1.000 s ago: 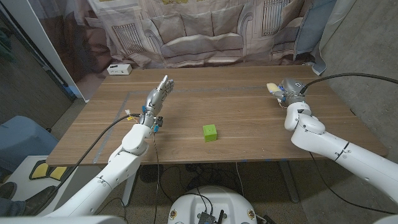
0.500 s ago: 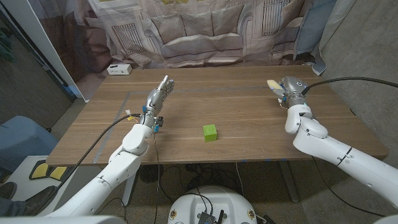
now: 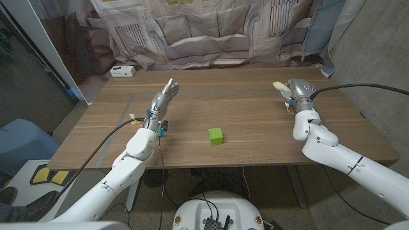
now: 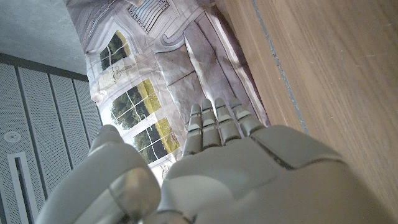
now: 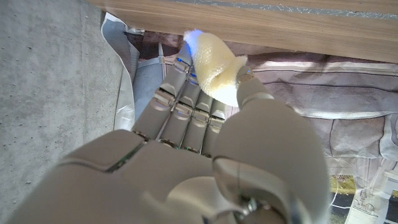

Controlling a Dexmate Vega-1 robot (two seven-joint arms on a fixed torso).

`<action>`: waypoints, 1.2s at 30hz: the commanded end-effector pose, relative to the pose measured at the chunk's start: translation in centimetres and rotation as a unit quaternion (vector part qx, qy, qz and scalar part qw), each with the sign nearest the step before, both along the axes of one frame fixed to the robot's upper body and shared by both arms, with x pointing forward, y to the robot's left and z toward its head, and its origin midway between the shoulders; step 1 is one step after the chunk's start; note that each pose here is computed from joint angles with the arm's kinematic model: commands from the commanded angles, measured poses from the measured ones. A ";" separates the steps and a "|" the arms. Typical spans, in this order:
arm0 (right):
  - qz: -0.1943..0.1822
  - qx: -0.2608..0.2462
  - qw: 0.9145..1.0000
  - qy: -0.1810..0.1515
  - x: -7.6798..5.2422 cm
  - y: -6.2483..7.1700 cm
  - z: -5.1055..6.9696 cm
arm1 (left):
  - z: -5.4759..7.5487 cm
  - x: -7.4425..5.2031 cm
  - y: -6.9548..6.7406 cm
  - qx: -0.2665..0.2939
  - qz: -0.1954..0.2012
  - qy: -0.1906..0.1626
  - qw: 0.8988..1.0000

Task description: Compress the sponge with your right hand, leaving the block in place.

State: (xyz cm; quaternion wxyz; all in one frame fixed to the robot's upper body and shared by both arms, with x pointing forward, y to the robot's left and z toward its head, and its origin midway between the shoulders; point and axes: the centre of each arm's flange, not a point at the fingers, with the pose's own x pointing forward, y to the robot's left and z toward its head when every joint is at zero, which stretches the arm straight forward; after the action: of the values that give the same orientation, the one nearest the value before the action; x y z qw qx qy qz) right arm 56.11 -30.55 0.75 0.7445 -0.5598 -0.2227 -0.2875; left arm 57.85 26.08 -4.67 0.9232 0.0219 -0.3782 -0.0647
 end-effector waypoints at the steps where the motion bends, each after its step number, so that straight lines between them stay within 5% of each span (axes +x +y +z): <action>1: 0.011 -0.011 1.000 -0.027 -0.5 0.3 -0.2 | -0.1 0.0 0.0 0.000 -0.001 0.000 1.000; 26: 0.043 0.009 0.995 -0.091 -1.5 0.6 -0.9 | 0.3 0.0 0.0 0.004 -0.002 -0.001 1.000; 36: 0.001 0.015 0.996 -0.090 -1.3 0.4 -0.8 | 0.2 0.1 0.0 0.002 -0.002 0.000 1.000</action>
State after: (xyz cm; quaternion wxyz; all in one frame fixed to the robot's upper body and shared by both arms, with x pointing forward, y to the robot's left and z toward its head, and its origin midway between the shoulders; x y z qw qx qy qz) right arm 54.82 -29.90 -0.02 0.7346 -0.5241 -0.2948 -0.3143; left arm 57.82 26.06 -4.42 0.9223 0.0240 -0.3798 -0.0669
